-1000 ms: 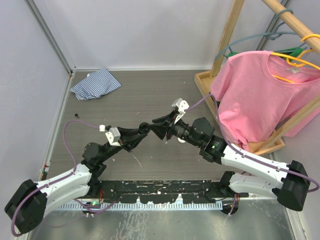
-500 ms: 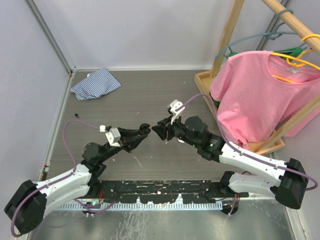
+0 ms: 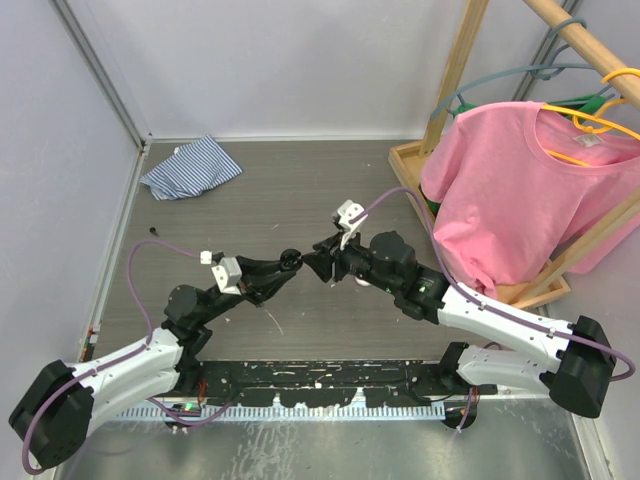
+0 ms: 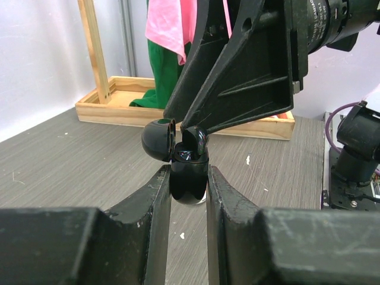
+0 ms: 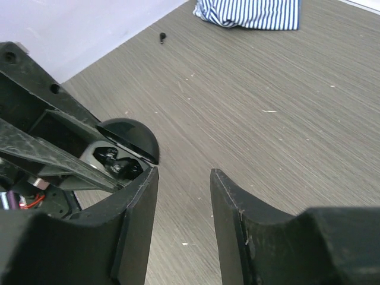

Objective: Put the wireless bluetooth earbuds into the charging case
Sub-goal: Place the earbud in the charging case.

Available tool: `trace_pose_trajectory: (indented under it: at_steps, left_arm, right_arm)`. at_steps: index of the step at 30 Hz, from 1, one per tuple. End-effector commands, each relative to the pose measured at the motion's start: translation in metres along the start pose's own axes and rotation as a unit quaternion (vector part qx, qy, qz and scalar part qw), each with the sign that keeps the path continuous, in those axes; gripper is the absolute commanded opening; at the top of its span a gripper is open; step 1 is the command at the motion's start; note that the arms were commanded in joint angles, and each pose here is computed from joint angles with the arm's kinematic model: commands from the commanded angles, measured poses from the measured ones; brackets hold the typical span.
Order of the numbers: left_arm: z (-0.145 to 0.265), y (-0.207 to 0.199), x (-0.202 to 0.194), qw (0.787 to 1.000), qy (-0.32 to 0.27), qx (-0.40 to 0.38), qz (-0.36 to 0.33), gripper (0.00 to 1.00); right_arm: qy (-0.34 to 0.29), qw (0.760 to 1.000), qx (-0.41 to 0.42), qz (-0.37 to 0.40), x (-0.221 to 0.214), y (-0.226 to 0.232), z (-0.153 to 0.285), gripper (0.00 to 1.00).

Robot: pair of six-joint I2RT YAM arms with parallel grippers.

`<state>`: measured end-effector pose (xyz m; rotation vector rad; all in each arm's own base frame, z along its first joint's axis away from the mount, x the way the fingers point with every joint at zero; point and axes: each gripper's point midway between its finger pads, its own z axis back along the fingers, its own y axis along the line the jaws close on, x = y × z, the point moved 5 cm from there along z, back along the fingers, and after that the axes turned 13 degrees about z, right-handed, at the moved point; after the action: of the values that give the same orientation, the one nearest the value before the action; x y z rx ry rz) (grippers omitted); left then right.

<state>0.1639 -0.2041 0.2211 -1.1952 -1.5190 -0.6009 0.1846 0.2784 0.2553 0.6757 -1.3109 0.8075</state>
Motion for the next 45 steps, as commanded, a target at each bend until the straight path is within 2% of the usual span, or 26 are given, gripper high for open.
trace_pose_trajectory:
  at_steps: [1, 9, 27, 39, 45]
  left_arm:
    - [-0.005, -0.005, 0.014, 0.999, -0.024, -0.019, -0.022, 0.0]
    - [-0.005, -0.003, 0.015, 0.999, -0.024, -0.013, -0.021, 0.0]
    - [-0.005, -0.016, 0.017, 0.998, -0.022, -0.059, -0.021, 0.0]
    - [-0.006, -0.013, 0.015, 0.998, -0.021, -0.048, -0.019, 0.0]
    - [-0.006, -0.005, 0.015, 0.999, -0.024, -0.018, -0.015, 0.0]
  right_arm:
    - [-0.073, 0.997, 0.038, 0.006, 0.041, 0.011, -0.001, 0.47]
    - [-0.079, 0.996, 0.039, 0.01, 0.043, 0.011, 0.005, 0.49]
    - [-0.071, 0.995, 0.056, 0.029, 0.04, 0.014, -0.002, 0.54]
    - [-0.083, 0.995, 0.044, 0.038, 0.045, 0.011, 0.006, 0.57]
    - [-0.073, 0.995, 0.039, 0.048, 0.043, 0.007, 0.016, 0.64]
